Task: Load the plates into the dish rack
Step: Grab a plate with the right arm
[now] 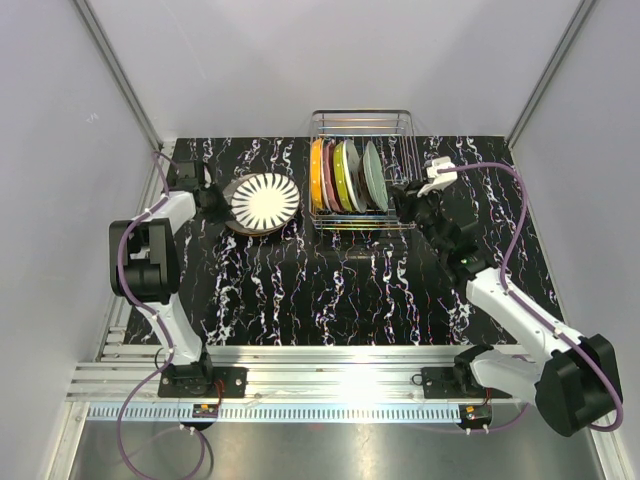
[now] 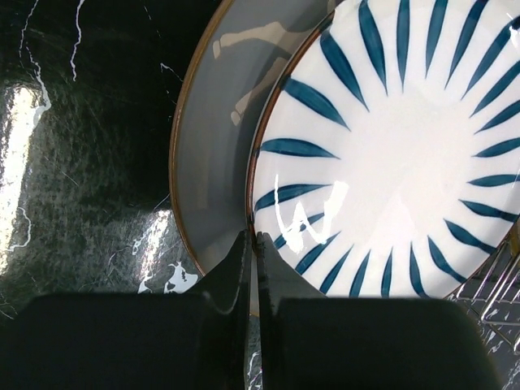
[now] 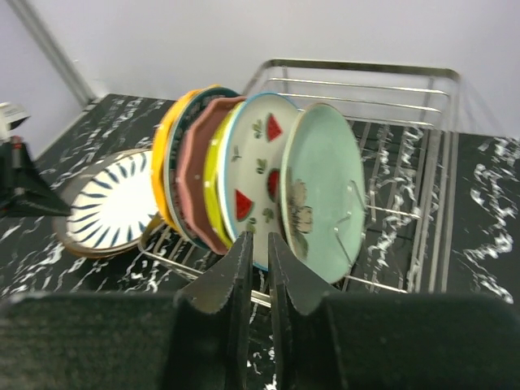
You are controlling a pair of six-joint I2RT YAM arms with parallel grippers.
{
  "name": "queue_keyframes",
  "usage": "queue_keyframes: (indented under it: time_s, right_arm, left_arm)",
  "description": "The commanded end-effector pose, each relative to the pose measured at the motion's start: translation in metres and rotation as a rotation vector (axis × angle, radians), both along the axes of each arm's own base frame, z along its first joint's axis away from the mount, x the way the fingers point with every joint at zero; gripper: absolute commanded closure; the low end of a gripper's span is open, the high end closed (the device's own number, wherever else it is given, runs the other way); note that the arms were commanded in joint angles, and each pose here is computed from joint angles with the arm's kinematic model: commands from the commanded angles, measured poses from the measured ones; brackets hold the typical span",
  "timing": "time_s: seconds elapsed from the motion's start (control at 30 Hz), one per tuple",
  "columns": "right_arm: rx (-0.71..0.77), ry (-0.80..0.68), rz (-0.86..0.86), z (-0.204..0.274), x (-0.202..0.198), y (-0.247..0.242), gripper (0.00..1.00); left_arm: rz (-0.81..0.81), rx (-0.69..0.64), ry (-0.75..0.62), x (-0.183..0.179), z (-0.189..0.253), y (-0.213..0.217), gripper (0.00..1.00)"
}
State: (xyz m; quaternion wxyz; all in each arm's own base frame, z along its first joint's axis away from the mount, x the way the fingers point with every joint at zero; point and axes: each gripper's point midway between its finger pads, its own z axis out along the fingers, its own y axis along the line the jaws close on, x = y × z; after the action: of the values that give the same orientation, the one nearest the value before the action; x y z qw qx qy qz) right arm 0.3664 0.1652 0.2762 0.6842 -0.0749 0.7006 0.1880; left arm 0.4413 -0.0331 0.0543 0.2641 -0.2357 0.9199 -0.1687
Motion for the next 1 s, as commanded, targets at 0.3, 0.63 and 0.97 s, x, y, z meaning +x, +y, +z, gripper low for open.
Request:
queue_keyframes:
  time_s: [0.3, 0.63, 0.97]
  right_arm:
    - [-0.244, -0.218, 0.508, 0.027, -0.065, 0.147, 0.66]
    - [-0.732, -0.274, 0.729, -0.055, -0.084, 0.271, 0.44]
    - [-0.942, -0.186, 0.823, -0.141, -0.053, 0.322, 0.46]
  left_arm:
    - [0.002, 0.054, -0.104, 0.004, 0.061, 0.005, 1.0]
    - [-0.002, 0.053, -0.145, -0.002, 0.086, 0.003, 1.0]
    - [0.008, 0.052, -0.127, -0.003, 0.086, 0.009, 0.82]
